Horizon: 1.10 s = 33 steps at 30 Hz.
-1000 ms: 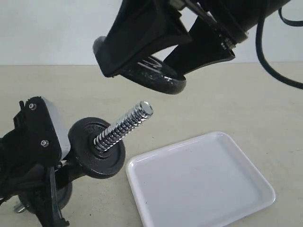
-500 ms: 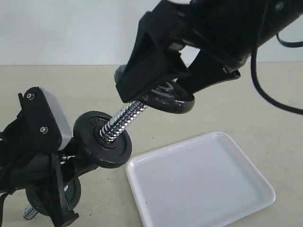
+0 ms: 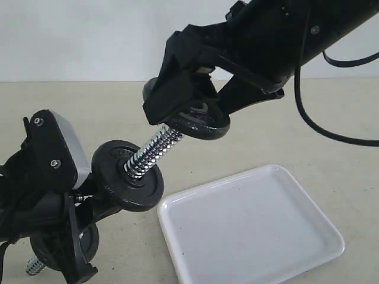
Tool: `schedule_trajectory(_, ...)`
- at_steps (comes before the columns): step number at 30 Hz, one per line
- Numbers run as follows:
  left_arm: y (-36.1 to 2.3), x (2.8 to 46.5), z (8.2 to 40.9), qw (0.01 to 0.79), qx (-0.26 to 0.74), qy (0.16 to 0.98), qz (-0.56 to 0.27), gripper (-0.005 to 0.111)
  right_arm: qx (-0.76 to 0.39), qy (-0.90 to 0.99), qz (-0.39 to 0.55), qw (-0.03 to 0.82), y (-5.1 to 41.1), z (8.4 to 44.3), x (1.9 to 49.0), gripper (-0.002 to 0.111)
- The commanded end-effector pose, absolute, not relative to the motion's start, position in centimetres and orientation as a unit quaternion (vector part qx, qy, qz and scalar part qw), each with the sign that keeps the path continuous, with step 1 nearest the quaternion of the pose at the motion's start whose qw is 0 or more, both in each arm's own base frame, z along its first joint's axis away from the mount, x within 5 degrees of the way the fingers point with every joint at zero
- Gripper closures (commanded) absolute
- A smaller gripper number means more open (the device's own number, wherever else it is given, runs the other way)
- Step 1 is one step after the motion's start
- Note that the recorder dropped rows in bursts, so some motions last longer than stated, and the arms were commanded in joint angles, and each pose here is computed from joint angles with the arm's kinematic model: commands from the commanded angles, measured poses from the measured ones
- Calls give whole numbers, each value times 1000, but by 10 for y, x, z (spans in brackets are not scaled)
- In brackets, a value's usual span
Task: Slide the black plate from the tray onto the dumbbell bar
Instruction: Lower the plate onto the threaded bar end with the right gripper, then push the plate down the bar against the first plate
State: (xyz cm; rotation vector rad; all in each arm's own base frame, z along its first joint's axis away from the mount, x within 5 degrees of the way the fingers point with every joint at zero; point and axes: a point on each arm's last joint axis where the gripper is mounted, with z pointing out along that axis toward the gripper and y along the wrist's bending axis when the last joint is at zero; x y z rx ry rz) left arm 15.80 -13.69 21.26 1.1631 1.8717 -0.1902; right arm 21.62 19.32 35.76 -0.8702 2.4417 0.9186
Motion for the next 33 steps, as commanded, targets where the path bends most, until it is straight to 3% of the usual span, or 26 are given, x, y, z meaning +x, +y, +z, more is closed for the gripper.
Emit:
schedule_trajectory(1, -149, 156, 239, 499, 477, 712, -133, 102, -301, 866, 340, 209, 198, 358, 222, 108)
schedule_trajectory(12, -149, 156, 239, 499, 477, 711, -134, 102, -293, 880, 308, 214, 194, 354, 226, 108)
schedule_trajectory(33, -157, 157, 256, 524, 478, 685, -167, 102, -268, 862, 374, 213, 209, 352, 233, 108)
